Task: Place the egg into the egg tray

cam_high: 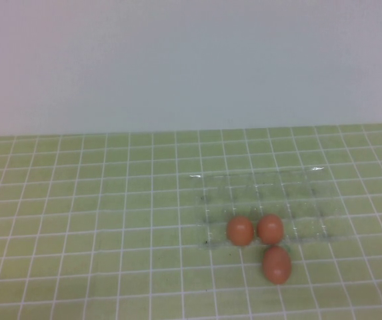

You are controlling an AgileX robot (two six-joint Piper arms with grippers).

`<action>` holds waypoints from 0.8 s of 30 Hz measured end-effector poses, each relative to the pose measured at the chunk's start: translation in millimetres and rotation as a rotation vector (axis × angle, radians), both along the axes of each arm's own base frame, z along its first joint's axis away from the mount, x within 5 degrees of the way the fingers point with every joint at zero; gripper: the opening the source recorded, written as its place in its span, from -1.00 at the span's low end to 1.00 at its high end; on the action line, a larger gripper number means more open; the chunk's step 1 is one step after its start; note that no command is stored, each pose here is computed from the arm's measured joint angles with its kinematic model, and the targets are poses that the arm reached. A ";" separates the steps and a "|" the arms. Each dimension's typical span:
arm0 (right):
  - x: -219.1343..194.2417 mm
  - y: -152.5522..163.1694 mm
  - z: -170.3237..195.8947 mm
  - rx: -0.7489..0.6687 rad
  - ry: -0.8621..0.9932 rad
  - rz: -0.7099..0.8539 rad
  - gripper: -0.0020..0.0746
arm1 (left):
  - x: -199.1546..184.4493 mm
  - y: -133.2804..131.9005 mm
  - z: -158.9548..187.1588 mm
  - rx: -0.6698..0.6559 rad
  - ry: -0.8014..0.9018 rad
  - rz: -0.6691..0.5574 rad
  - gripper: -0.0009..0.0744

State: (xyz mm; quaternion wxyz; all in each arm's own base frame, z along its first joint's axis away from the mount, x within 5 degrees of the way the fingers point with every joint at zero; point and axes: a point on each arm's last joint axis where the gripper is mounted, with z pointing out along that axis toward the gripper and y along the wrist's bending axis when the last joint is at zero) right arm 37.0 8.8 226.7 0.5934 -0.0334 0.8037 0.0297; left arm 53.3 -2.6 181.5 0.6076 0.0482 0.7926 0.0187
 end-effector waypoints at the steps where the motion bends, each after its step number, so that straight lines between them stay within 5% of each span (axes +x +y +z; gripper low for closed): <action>1: -2.9 0.3 8.7 -0.001 -0.014 0.003 -0.95 | 0.0 0.0 0.0 0.000 0.000 0.000 -0.98; 13: 22.2 4.5 69.9 0.065 0.062 0.035 -0.95 | 0.0 0.0 0.0 0.000 0.000 0.000 -0.98; 24: 81.4 18.8 52.1 0.084 0.448 0.145 -0.95 | 0.0 0.0 0.0 0.000 0.000 0.000 -0.98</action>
